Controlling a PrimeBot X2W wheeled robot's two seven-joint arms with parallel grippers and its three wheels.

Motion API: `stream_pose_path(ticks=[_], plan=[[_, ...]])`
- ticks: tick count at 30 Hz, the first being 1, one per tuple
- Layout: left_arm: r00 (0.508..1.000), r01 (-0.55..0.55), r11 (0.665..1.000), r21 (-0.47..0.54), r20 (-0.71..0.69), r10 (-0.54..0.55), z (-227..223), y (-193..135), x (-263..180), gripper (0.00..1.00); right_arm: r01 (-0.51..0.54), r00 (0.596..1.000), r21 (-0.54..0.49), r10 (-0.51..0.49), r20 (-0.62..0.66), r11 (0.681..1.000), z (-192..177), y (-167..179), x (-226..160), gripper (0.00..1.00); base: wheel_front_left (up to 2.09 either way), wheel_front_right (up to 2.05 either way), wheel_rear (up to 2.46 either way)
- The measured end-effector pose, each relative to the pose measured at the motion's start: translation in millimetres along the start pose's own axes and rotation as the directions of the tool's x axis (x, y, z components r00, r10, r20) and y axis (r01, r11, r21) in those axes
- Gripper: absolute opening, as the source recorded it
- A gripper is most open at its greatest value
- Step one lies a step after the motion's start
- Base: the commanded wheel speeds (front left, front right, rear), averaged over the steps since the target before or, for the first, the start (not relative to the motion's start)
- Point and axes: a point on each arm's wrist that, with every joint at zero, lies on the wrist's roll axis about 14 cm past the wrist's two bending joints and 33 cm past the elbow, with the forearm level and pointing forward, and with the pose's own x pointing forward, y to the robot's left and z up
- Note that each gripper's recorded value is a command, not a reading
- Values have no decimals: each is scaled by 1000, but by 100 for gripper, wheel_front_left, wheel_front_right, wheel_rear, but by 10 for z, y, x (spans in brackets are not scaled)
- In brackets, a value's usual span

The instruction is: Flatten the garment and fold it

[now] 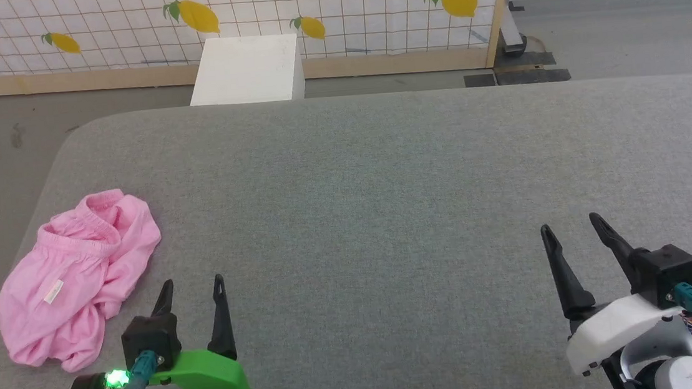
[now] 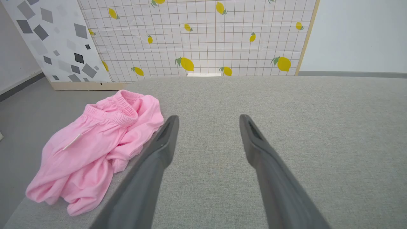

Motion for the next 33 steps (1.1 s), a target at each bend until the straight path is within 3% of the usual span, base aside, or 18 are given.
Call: stream_pose_path(ticks=[13,33], plan=[[1000,-25,999,-21,12,25,-9,61,-55,100,-25,1000,33,24,12,999,-19,80,50,100,0,0,0],[988,-149,987,-58,33,151,-20,409,-283,100,-122,992,71,121,26,990,-60,406,192,100,0,0,0]])
